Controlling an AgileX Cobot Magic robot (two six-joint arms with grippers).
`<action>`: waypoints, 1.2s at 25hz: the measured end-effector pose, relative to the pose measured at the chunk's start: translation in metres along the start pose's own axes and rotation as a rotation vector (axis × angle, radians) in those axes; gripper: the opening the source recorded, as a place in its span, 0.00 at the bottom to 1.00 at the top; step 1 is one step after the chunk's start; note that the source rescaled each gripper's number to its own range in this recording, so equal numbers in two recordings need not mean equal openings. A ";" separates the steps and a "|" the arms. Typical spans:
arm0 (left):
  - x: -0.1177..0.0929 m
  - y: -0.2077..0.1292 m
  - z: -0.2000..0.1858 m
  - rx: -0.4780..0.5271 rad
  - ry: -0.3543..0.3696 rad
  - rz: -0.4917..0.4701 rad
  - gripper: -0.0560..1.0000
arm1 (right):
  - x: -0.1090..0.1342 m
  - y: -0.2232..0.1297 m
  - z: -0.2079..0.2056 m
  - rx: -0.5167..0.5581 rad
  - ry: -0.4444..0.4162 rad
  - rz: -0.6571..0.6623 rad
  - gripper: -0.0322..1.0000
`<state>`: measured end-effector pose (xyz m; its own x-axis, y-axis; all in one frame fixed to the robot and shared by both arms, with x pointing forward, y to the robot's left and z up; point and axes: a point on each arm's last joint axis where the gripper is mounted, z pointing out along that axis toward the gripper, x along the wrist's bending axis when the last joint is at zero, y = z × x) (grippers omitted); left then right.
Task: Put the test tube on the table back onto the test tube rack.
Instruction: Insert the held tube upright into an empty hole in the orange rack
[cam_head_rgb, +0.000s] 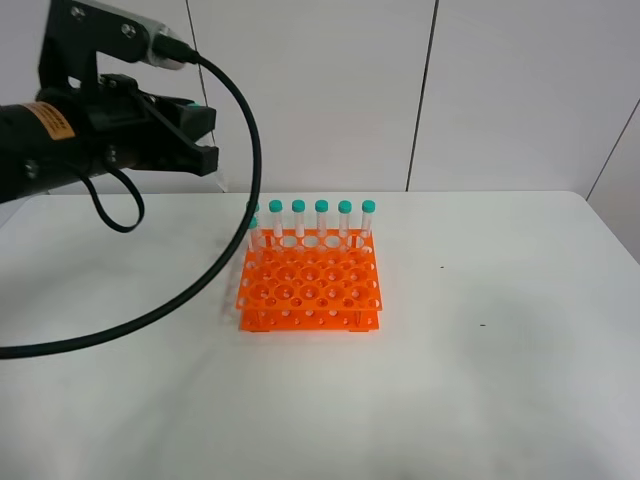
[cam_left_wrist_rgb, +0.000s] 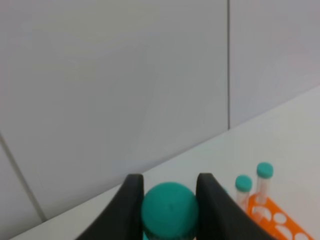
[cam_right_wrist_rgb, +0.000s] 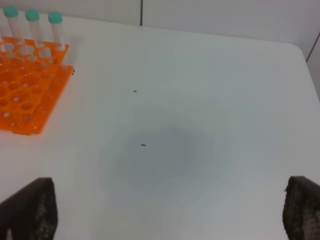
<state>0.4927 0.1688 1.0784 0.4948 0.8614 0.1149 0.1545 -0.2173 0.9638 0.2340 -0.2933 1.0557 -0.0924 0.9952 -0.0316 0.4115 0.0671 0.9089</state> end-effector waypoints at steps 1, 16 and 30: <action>-0.002 -0.007 0.007 0.021 -0.012 -0.018 0.07 | 0.000 0.000 0.000 0.000 0.000 0.000 1.00; -0.036 -0.030 0.103 0.169 -0.106 -0.028 0.07 | 0.000 0.000 0.000 0.000 0.003 0.002 1.00; -0.008 -0.061 0.132 0.262 -0.026 0.024 0.07 | 0.000 0.000 0.000 -0.001 0.004 0.002 1.00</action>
<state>0.5921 0.1141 0.9865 0.5222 0.8432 0.1278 0.3571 -0.3522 0.8651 0.2339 -0.2930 1.0557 -0.0948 0.9951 -0.0281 0.4107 0.0648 0.9095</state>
